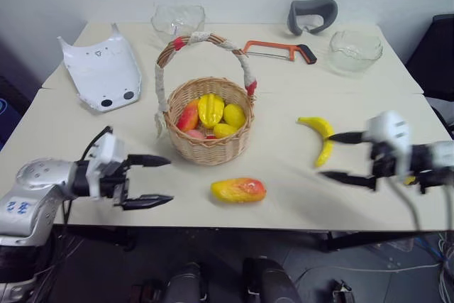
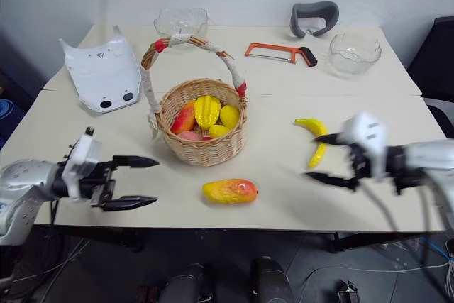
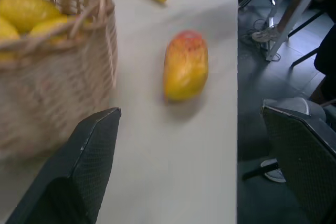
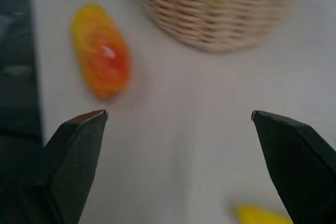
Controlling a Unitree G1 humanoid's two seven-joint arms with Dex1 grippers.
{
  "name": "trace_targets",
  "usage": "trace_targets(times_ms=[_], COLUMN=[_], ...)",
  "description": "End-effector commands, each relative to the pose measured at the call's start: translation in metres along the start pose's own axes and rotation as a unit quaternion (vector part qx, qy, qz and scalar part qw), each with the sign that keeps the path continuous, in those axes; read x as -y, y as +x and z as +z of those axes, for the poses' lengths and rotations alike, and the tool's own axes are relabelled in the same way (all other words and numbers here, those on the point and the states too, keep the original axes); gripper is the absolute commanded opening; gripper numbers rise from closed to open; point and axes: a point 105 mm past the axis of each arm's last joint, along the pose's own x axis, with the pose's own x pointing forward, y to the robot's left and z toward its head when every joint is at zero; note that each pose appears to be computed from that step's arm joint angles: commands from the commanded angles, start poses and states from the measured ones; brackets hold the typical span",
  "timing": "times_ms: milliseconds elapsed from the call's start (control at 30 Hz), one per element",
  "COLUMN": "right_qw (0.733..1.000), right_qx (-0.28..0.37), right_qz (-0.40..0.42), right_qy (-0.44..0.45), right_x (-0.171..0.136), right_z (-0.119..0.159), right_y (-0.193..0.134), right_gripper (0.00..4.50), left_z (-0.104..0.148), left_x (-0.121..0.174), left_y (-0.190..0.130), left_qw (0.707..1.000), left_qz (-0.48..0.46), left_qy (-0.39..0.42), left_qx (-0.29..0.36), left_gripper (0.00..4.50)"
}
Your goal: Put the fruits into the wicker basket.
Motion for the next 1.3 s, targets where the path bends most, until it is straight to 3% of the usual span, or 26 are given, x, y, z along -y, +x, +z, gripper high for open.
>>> trace_targets(times_ms=[33, 200, 367, 467, 567, 633, 833, 933, 1000, 1133, 1267, 1300], right_qw=[0.999, 0.999, 0.996, 0.994, 0.994, 0.995, 0.988, 0.985, 0.982, 0.974, 0.969, 0.971], right_qx=[0.000, -0.018, -0.068, -0.072, -0.056, -0.019, 0.111, 0.165, 0.181, 0.165, 0.157, 0.156], right_qz=[0.030, 0.026, 0.042, 0.077, 0.093, 0.094, 0.109, 0.045, -0.044, -0.153, -0.192, -0.179], right_qy=[-0.022, -0.030, -0.028, -0.019, -0.019, -0.023, -0.015, -0.022, -0.013, 0.013, 0.024, 0.018], right_x=[-0.008, 0.003, 0.003, -0.007, -0.010, -0.008, -0.008, 0.017, 0.047, 0.086, 0.103, 0.099], right_z=[0.003, 0.005, -0.013, -0.016, -0.011, 0.002, 0.071, 0.105, 0.120, 0.126, 0.123, 0.124], right_y=[0.043, 0.089, 0.103, 0.101, 0.097, 0.092, 0.067, 0.066, 0.070, 0.093, 0.114, 0.117], right_gripper=[4.49, 4.49, 4.49, 3.89, 2.80, 2.34, 2.31, 2.31, 2.31, 2.31, 2.31, 3.02], left_z=[-0.009, -0.005, -0.002, 0.000, 0.003, 0.004, 0.023, 0.031, 0.038, 0.049, 0.048, 0.049], left_x=[0.007, 0.011, 0.015, 0.018, 0.019, 0.020, 0.018, 0.012, 0.008, 0.001, -0.001, -0.001], left_y=[-0.011, -0.006, -0.001, 0.001, 0.003, 0.004, 0.003, 0.001, -0.001, -0.005, -0.001, 0.001], left_qw=[1.000, 1.000, 0.999, 0.999, 0.999, 0.999, 0.995, 0.992, 0.990, 0.982, 0.981, 0.981], left_qz=[0.002, 0.002, 0.002, 0.001, 0.001, 0.001, 0.025, 0.036, 0.047, 0.074, 0.081, 0.079], left_qy=[0.011, 0.025, 0.032, 0.037, 0.038, 0.037, 0.018, 0.005, 0.001, -0.009, -0.011, -0.010], left_qx=[-0.014, -0.003, 0.004, 0.015, 0.027, 0.032, 0.099, 0.117, 0.136, 0.172, 0.178, 0.178], left_gripper=[4.50, 4.50, 4.50, 4.50, 4.50, 4.50, 4.50, 4.50, 4.50, 4.50, 4.50, 4.50])
